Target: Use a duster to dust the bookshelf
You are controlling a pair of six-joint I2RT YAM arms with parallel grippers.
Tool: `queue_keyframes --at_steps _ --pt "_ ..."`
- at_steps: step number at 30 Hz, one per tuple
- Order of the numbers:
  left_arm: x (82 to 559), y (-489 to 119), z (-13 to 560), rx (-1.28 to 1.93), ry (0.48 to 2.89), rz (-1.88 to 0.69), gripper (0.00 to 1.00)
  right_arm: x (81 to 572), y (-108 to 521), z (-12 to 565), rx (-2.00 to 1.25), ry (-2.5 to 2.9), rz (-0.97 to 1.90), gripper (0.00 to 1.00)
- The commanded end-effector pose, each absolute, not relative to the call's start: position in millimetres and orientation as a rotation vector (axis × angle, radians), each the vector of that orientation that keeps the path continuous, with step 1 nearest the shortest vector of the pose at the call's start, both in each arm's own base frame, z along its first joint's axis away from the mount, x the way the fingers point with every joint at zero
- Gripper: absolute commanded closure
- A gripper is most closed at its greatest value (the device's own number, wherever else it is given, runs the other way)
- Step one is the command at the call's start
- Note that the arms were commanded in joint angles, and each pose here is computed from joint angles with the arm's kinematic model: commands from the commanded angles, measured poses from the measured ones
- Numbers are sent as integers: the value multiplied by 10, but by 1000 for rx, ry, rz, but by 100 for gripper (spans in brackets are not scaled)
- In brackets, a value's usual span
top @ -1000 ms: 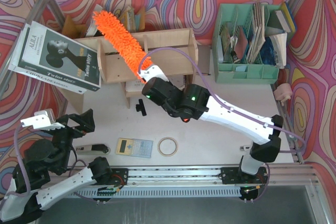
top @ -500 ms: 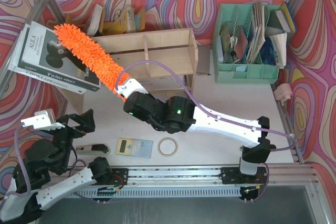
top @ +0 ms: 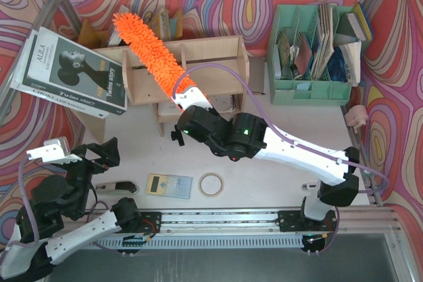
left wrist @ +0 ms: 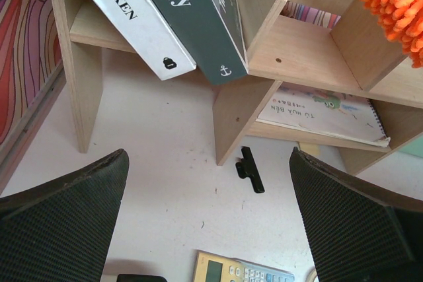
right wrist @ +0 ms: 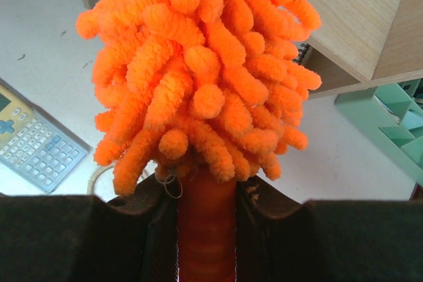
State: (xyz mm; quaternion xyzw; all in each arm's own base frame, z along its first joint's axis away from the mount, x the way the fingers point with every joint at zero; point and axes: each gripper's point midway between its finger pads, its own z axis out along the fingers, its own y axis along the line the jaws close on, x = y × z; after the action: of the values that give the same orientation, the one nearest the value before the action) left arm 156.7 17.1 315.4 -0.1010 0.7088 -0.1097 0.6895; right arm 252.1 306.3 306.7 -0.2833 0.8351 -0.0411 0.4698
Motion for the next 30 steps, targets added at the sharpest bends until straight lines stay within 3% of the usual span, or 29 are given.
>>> queue_keyframes --at_steps 1,8,23,30 --pt "1587 165 3130 -226 1593 -221 2 2451 3324 3271 -671 1999 24 100" --pt "1597 155 3119 -221 1598 -208 1 2414 3542 3324 -702 1960 27 100" --pt "1623 105 3115 -204 1610 -191 2 2695 2319 3284 -537 2032 -340 100" --pt "1638 76 3106 -194 1616 -183 1 2674 2844 3374 -590 2017 -73 100"
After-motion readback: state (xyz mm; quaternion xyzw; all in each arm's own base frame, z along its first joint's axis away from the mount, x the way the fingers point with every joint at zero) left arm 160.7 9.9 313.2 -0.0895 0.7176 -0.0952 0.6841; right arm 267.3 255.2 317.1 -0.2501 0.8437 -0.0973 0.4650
